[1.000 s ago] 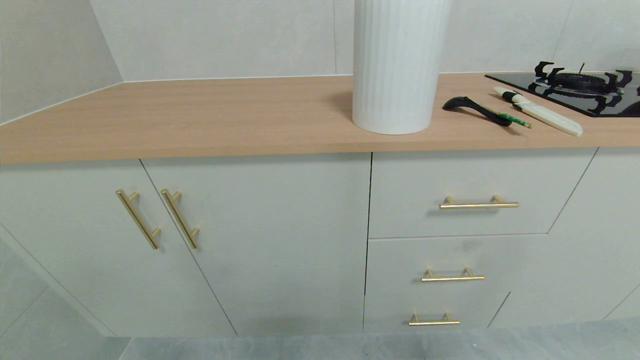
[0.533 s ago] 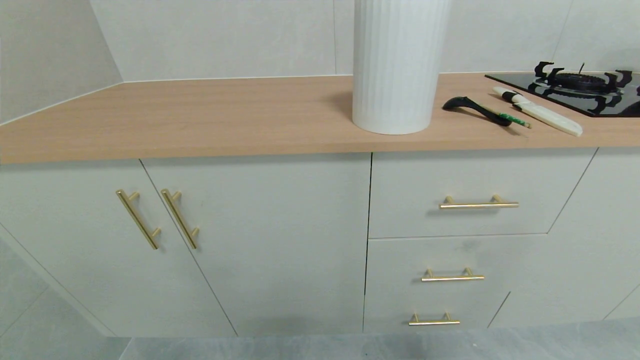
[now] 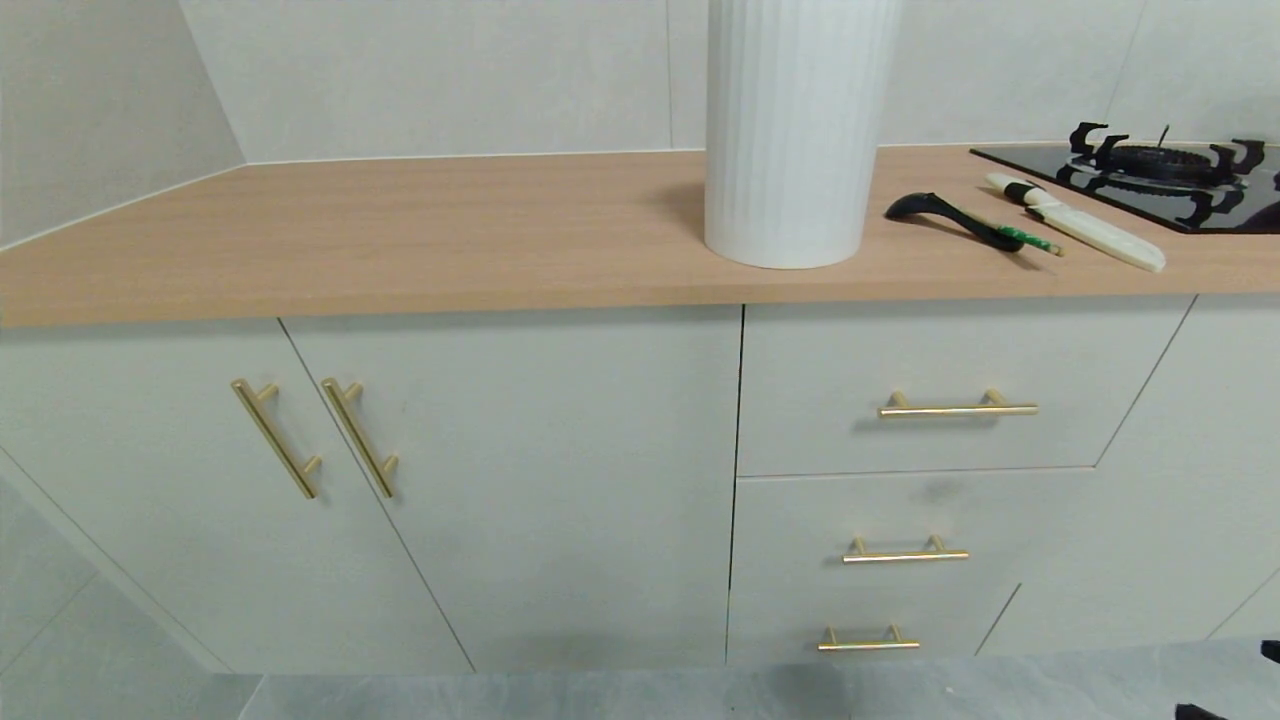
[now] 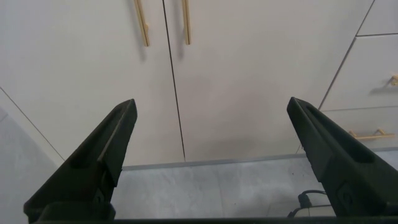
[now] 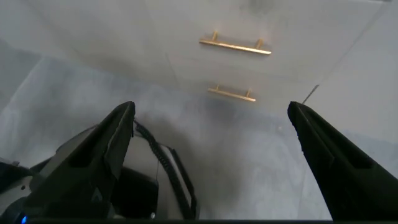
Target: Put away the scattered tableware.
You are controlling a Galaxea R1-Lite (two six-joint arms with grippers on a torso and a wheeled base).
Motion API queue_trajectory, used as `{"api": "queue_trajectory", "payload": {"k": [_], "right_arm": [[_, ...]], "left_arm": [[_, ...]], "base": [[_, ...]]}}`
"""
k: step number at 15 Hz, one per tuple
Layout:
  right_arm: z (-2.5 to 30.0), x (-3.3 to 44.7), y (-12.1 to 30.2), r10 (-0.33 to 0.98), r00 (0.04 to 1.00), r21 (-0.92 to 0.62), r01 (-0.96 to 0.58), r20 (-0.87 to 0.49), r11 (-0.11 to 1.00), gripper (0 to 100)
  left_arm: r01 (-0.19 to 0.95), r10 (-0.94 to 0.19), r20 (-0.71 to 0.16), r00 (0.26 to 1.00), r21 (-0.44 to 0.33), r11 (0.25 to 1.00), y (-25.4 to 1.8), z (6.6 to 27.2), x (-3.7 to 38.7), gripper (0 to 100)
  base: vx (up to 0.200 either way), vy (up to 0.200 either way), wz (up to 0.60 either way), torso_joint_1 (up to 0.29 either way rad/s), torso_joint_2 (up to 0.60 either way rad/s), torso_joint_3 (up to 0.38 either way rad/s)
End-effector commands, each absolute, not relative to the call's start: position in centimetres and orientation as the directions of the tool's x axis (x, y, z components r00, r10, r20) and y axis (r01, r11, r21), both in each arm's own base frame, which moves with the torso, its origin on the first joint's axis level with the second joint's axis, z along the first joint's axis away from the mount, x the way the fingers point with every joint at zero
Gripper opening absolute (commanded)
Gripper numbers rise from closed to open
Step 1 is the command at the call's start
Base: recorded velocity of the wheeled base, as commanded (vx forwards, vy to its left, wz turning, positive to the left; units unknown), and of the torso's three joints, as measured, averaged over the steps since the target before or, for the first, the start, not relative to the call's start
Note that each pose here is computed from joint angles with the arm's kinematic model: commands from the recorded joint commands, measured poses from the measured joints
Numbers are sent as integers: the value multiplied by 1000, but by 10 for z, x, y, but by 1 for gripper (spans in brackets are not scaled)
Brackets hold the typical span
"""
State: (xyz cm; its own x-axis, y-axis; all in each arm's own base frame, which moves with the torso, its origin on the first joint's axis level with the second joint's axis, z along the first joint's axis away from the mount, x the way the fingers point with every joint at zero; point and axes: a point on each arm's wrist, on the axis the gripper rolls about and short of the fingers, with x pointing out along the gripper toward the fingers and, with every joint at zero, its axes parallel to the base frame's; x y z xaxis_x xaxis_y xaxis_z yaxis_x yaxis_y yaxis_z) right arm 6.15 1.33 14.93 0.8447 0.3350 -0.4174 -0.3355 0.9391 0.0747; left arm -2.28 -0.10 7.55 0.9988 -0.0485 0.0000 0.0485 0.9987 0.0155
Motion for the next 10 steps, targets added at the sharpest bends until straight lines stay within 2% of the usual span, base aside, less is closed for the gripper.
{"api": "queue_trajectory", "payload": {"k": [1,5,10], "right_arm": [[153,129,26,342,753,108,-343,-562,933,100],[144,180,41,328,680,108,-346,-655,932,100],[125,225,56,307,707,65,-348,-638,935,100]], "left_arm": [[49,-49,-2,999,15,999,-1,76,-23,100],[49,-49,-2,999,15,999,-1,76,-23,100],[49,-49,-2,999,15,999,-1,76,-23,100]], "base": [[0,0,0,0,0,0],[0,0,0,0,0,0],[0,0,0,0,0,0]]}}
